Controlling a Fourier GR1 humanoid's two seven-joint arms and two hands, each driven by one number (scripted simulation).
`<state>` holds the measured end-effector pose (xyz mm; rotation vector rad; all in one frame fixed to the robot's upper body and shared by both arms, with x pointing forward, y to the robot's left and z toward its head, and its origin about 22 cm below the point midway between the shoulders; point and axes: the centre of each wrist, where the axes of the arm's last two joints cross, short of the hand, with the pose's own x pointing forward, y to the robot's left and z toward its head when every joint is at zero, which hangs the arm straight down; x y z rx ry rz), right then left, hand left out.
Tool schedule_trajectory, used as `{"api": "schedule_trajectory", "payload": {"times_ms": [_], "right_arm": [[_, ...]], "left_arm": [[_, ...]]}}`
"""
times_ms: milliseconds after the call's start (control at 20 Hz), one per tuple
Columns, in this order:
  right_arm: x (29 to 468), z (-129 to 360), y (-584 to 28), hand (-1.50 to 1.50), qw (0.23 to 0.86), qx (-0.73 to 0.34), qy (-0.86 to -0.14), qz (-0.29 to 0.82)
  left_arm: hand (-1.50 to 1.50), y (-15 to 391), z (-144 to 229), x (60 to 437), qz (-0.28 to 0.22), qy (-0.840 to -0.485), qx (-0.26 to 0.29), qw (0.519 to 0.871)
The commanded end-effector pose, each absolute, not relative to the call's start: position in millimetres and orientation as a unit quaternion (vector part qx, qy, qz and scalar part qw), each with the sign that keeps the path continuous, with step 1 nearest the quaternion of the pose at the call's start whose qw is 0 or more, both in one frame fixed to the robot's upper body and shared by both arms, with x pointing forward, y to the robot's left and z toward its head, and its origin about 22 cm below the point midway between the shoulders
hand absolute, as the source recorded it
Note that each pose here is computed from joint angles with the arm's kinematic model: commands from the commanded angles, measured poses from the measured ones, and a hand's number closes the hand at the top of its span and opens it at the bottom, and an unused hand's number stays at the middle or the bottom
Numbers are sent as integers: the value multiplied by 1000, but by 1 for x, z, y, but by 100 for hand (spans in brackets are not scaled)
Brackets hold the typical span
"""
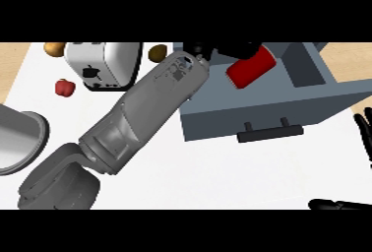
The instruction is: Pick up the can, place it into the drawer and close the drawer
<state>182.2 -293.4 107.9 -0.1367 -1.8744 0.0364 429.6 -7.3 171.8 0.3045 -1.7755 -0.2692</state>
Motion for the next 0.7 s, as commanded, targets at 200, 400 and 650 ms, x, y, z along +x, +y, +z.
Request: {"api": "schedule_trajectory", "payload": {"times_ms": [200,400,650], "right_arm": [[190,115,-291,-150,583,-59,-810,13],[180,121,-283,-150,580,-56,-812,24],[177,136,-288,-150,549,-119,-825,66]], "left_arm": [[-150,-6,167,430,-94,-770,155,612],[-150,-2,147,425,-85,-772,156,611],[-150,-3,147,424,-60,-764,141,627]]}}
